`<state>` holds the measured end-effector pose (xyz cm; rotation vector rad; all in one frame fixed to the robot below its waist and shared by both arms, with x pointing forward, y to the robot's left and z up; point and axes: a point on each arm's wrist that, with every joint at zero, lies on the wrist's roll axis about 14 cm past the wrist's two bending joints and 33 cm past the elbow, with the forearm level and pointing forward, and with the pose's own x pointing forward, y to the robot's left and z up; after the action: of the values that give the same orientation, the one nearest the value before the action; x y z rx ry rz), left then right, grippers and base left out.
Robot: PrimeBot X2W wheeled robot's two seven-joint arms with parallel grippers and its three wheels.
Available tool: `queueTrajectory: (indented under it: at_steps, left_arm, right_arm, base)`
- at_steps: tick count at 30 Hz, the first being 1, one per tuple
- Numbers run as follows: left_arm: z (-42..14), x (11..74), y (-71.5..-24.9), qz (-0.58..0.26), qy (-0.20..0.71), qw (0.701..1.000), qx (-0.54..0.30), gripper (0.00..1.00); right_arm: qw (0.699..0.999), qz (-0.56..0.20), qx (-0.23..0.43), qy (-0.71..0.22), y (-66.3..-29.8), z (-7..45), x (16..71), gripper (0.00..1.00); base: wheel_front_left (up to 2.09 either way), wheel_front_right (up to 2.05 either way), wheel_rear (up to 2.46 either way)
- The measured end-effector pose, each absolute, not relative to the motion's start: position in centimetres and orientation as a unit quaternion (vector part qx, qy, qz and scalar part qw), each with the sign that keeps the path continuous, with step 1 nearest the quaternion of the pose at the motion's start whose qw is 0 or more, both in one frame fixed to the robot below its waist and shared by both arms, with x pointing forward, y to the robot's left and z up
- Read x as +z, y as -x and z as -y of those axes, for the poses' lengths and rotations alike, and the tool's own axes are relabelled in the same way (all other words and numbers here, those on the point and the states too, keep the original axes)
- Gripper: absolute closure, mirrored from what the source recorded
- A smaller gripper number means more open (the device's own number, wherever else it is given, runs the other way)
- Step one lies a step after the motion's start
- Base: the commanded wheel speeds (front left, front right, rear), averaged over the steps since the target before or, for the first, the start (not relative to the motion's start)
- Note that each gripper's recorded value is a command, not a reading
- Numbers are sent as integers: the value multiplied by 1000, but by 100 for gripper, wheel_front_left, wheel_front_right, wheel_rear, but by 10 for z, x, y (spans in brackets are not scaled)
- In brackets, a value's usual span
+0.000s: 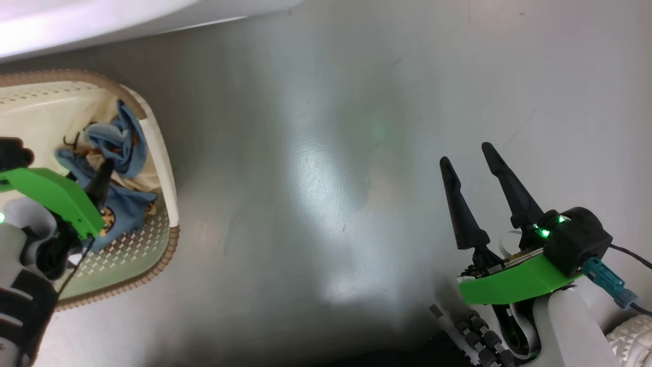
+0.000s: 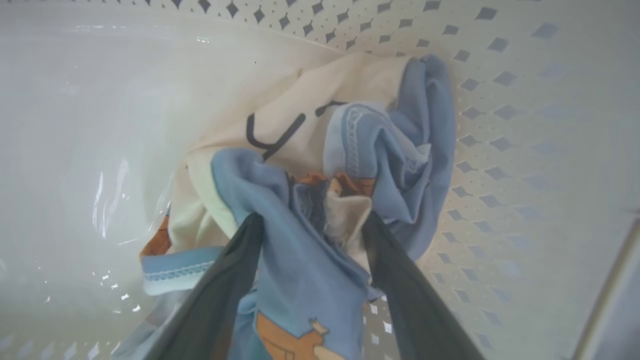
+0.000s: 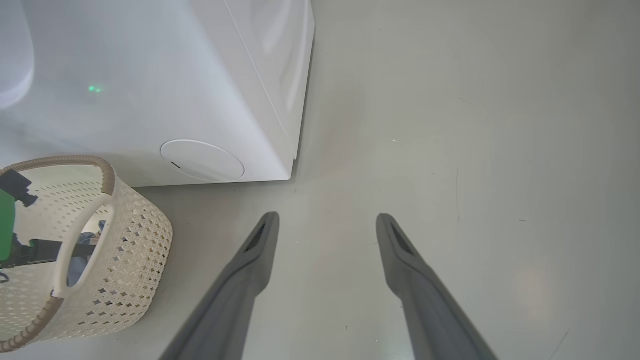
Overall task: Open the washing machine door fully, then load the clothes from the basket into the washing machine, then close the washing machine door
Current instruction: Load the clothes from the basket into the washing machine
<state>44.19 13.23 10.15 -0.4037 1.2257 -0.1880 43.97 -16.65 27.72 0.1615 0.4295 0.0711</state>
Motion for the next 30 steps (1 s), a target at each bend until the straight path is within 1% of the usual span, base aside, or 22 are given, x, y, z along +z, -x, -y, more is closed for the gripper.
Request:
queueTrajectory:
  at_steps: [2,3,4,5,8,11,17,20,30]
  left_arm:
    - [-135,97,-443,-574,183,794,-83,0]
    - [-136,96,-443,-574,180,794,-82,11]
    - [-136,94,-443,-576,180,793,-79,71]
    - [-136,93,-442,-578,180,792,-78,100]
    - [-134,92,-439,-581,179,790,-77,100]
    - [-135,94,-440,-573,181,796,-71,100]
    - [-140,111,-456,-525,179,829,-67,100]
    - [-135,123,-461,-500,156,846,-96,100]
    - [-146,168,-460,-442,164,878,-86,100]
  right_arm:
    - [973,-214,33,-79,-439,168,276,0]
    - [973,-215,33,-79,-439,169,275,0]
    - [973,-216,32,-78,-438,169,275,0]
    - [973,-217,31,-78,-438,169,274,0]
    - [973,-216,32,-78,-439,169,274,0]
    - [973,-214,33,-80,-440,168,276,0]
    - [975,-203,38,-82,-444,165,283,0]
    - [977,-195,42,-81,-446,162,290,0]
    - [981,-163,61,-87,-455,149,318,0]
  base:
    - [0,0,0]
    - [0,0,0]
    - [0,0,0]
    - [0,0,0]
    - [0,0,0]
    - [0,0,0]
    - [0,0,0]
    - [0,0,0]
    - [0,0,0]
